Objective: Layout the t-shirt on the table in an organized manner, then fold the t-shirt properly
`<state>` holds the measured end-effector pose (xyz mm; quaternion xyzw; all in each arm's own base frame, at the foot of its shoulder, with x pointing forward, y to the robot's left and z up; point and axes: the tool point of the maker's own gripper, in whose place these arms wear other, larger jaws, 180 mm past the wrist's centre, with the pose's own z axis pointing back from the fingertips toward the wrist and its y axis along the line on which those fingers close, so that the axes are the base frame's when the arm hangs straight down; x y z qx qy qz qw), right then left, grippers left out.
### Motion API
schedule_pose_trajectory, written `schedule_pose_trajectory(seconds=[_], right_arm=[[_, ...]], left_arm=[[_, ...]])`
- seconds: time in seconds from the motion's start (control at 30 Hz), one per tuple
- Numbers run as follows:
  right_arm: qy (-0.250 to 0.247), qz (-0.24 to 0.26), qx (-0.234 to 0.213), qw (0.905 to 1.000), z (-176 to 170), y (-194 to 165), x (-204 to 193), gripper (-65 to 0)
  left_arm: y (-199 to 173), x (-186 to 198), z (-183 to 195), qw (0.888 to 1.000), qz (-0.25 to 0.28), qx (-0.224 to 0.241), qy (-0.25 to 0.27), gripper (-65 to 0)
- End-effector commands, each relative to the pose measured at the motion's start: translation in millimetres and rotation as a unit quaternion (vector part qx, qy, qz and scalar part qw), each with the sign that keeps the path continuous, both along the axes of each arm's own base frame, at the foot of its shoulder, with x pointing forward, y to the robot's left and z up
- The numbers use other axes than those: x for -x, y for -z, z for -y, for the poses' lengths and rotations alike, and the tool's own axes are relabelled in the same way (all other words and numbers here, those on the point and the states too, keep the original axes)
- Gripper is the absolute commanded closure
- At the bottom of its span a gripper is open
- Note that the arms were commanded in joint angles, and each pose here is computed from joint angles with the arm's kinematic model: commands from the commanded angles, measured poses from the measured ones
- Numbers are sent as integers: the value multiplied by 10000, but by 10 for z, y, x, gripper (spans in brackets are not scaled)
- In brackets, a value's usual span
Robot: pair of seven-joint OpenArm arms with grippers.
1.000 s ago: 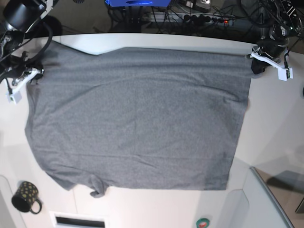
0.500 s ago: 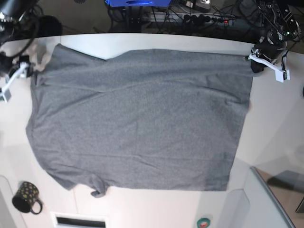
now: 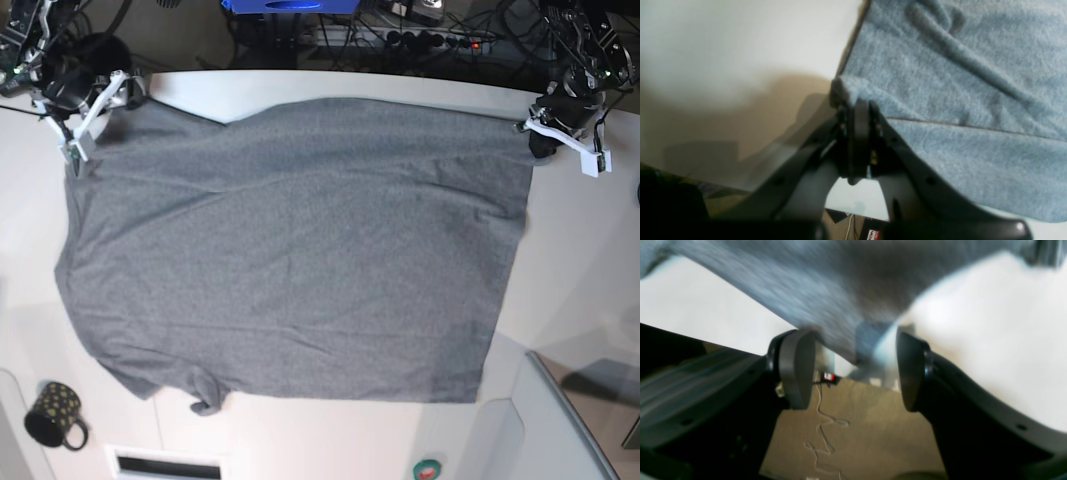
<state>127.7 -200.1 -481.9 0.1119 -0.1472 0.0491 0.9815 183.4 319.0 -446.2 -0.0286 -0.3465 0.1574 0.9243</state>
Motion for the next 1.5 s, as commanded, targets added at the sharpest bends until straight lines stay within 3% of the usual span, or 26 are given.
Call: schedule_pose_trajectory(seconds=[0.0, 0.47, 0.53, 0.6, 0.67, 1.0, 1.27, 1.47], right_arm=[[19, 131, -2, 9999, 32, -43, -67, -368], [-24, -138, -307, 9994, -174, 126, 27, -356], [-94, -121, -310, 9994, -205, 110, 17, -281], [-111, -90, -281, 9995, -198, 87, 3, -119], [-156, -118, -206, 9996, -175, 50, 30, 0], [-555, -57, 443, 9975, -97, -405, 43, -6], [-748, -79, 382, 9964, -364, -541, 19, -6], [-1313, 471, 195, 9900, -744, -679, -512, -6]], left_arm=[[-95, -54, -66, 9998, 160, -107, 12, 0], [-100, -63, -64, 9998, 178, -96, 8, 0], [-100, -63, -64, 9998, 178, -96, 8, 0], [-100, -63, -64, 9998, 178, -96, 8, 0], [-97, -56, -64, 9998, 170, -96, 8, 0], [-100, -34, -65, 9998, 155, -114, 19, 0], [-155, 17, -47, 9996, 170, -194, 76, 0], [-201, -33, -11, 9994, 262, -216, 87, 0]])
